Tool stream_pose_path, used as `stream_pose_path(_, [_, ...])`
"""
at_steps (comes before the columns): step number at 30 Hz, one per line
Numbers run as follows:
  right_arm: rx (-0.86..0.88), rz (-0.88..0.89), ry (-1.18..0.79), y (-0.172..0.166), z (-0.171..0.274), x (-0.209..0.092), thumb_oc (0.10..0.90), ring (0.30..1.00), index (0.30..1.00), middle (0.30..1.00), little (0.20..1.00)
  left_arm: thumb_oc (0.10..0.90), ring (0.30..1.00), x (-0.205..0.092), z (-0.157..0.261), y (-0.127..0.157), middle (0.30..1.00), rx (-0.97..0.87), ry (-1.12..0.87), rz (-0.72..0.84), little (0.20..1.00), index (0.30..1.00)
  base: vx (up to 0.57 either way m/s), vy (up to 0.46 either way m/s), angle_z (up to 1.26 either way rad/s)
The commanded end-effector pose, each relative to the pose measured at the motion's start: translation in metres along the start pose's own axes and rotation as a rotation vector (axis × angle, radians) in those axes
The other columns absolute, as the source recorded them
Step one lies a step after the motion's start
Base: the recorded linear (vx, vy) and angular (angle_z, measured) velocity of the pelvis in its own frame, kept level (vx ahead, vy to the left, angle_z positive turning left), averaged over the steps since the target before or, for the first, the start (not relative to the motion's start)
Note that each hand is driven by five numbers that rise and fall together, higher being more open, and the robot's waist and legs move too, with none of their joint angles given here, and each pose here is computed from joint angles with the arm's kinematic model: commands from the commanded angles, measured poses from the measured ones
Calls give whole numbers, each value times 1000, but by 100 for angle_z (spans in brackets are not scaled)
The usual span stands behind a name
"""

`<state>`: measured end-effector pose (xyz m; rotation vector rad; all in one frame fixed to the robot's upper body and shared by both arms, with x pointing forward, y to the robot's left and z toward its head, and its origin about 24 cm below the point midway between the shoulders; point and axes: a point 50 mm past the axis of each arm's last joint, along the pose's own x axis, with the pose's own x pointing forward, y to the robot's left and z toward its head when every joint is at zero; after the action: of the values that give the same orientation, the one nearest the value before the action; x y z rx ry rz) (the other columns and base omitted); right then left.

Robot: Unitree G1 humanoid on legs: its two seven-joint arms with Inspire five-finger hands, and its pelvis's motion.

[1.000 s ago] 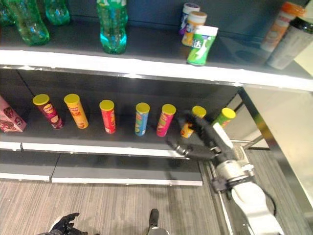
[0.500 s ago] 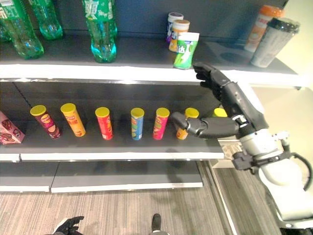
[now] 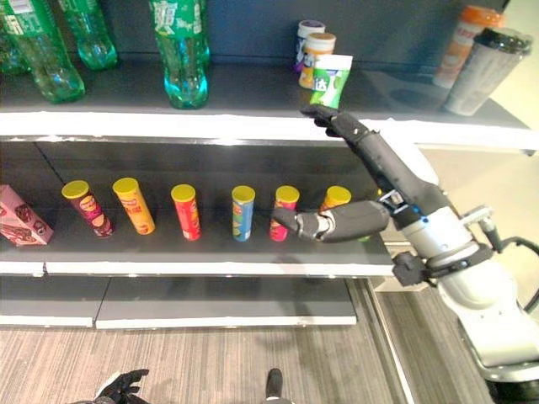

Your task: Put the goods on the table back onto the shelves and tidy them up.

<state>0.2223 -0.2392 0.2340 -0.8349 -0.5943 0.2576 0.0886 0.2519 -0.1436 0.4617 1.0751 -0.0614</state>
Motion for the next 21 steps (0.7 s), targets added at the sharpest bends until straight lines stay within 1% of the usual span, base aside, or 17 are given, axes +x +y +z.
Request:
stream_pose_path(1, [-190,-190,-225,-42,42,13,800,900,900,900,900,800,900,3,16,32,900,54,-71,94,900,900,31,-21,9])
stream_pose_path(8, [-312,-242,-123,-57,31,2,800,900,900,900,900,800,900,1,13,38,900,40,-65,113,900,900,26,-23,16])
stream_pose_path(12, [-344,-271,-83,-63,25,-4,800,900,900,900,900,800,900,0,14,42,900,43,-76,122,900,900,13,-22,6])
stream_pose_path(21, [-337,-268,-16,-65,12,-4,800,900,900,900,900,800,900,-1,9,43,900,39,-64,120,900,900,2,-15,0])
